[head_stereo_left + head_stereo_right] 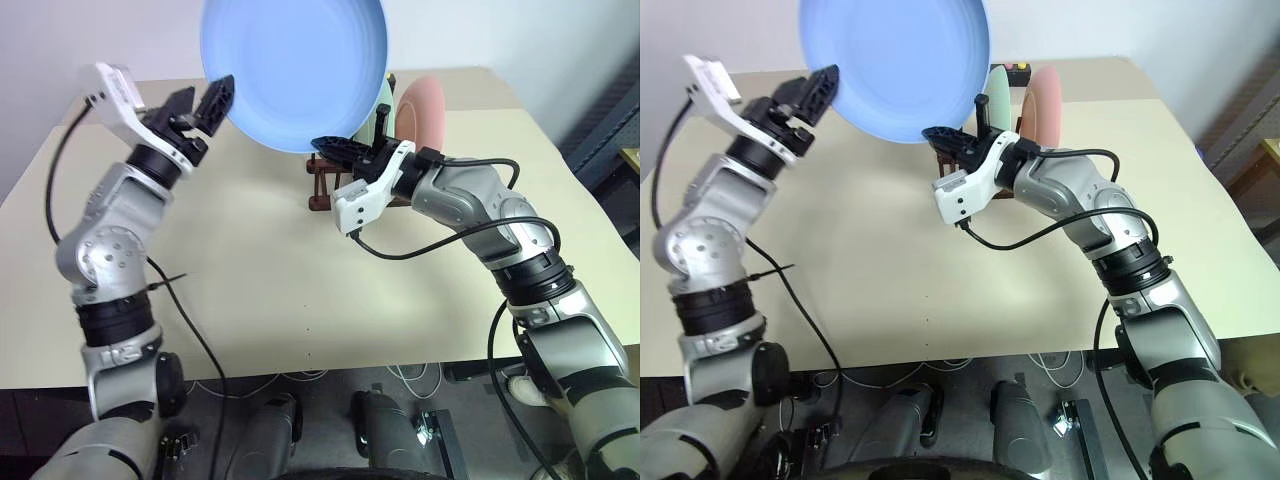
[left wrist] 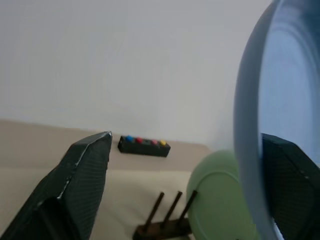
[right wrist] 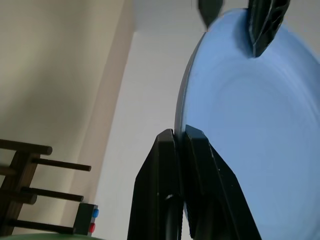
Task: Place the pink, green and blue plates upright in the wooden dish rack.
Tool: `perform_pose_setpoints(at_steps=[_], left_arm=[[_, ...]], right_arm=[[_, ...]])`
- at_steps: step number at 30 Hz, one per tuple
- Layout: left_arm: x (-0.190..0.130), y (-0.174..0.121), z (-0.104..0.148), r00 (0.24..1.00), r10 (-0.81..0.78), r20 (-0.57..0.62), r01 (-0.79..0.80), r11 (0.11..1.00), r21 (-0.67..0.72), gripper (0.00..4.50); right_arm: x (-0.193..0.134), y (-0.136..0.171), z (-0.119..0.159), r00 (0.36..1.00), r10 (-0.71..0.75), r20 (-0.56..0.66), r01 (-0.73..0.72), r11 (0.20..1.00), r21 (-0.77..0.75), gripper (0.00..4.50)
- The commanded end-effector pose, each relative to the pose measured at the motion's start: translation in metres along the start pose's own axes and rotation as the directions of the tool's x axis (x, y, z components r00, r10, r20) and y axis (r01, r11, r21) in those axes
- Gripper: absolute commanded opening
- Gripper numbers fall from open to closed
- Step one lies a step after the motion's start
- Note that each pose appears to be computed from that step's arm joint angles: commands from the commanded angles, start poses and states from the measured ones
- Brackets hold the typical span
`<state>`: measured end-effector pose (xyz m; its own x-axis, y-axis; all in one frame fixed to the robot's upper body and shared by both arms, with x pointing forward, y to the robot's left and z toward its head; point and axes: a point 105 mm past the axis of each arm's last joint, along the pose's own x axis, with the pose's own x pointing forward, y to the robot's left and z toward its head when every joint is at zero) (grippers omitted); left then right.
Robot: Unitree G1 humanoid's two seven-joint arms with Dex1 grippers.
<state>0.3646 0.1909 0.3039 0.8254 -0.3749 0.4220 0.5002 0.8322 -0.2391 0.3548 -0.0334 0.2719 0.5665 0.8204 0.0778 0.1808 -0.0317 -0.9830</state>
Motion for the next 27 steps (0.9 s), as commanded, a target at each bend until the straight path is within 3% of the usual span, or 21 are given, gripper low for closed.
perform_pose_setpoints(at_steps=[1,4,5,9,12,16,20,21,25,27], left_arm=[[-0.008,0.020,-0.002,0.999,0.035,-0.035,-0.033,0.998,0.057,4.43],[-0.006,0.043,-0.002,0.978,0.210,0.001,-0.201,0.937,0.286,4.43],[-0.005,0.042,-0.002,0.980,0.199,0.011,-0.192,0.929,0.315,4.43],[-0.008,0.031,-0.008,0.997,0.083,-0.003,-0.079,0.963,0.258,4.43],[-0.011,0.025,-0.013,0.999,0.008,-0.039,0.000,0.980,0.198,4.43],[-0.013,0.018,-0.012,0.996,-0.078,-0.046,0.083,0.988,0.130,4.43],[-0.017,0.015,-0.013,0.990,-0.125,-0.067,0.133,0.983,0.126,4.43],[-0.020,0.013,-0.015,0.984,-0.154,-0.088,0.164,0.979,0.119,4.43],[-0.052,-0.006,-0.028,0.865,-0.390,-0.317,0.437,0.895,0.090,4.43],[-0.071,-0.012,-0.037,0.777,-0.462,-0.428,0.513,0.858,0.005,4.43]], right_arm=[[-0.016,-0.093,-0.002,0.929,-0.370,0.020,0.348,0.891,0.292,0.00],[-0.018,-0.109,0.000,0.905,-0.424,0.035,0.374,0.831,0.411,0.00],[-0.018,-0.109,-0.001,0.908,-0.418,0.033,0.368,0.832,0.415,0.00],[-0.014,-0.088,-0.003,0.944,-0.330,0.030,0.301,0.891,0.341,0.00],[-0.015,-0.093,-0.003,0.930,-0.366,0.025,0.324,0.851,0.413,0.00],[-0.024,-0.123,-0.001,0.865,-0.502,0.032,0.310,0.583,0.751,0.00],[-0.029,-0.135,0.003,0.840,-0.540,0.051,0.209,0.408,0.889,0.00],[-0.030,-0.137,0.003,0.832,-0.552,0.050,0.164,0.332,0.929,0.00],[-0.032,-0.135,-0.007,0.789,-0.614,0.007,-0.137,-0.165,0.977,0.00],[-0.029,-0.127,-0.008,0.797,-0.604,-0.005,-0.211,-0.287,0.934,0.00]])
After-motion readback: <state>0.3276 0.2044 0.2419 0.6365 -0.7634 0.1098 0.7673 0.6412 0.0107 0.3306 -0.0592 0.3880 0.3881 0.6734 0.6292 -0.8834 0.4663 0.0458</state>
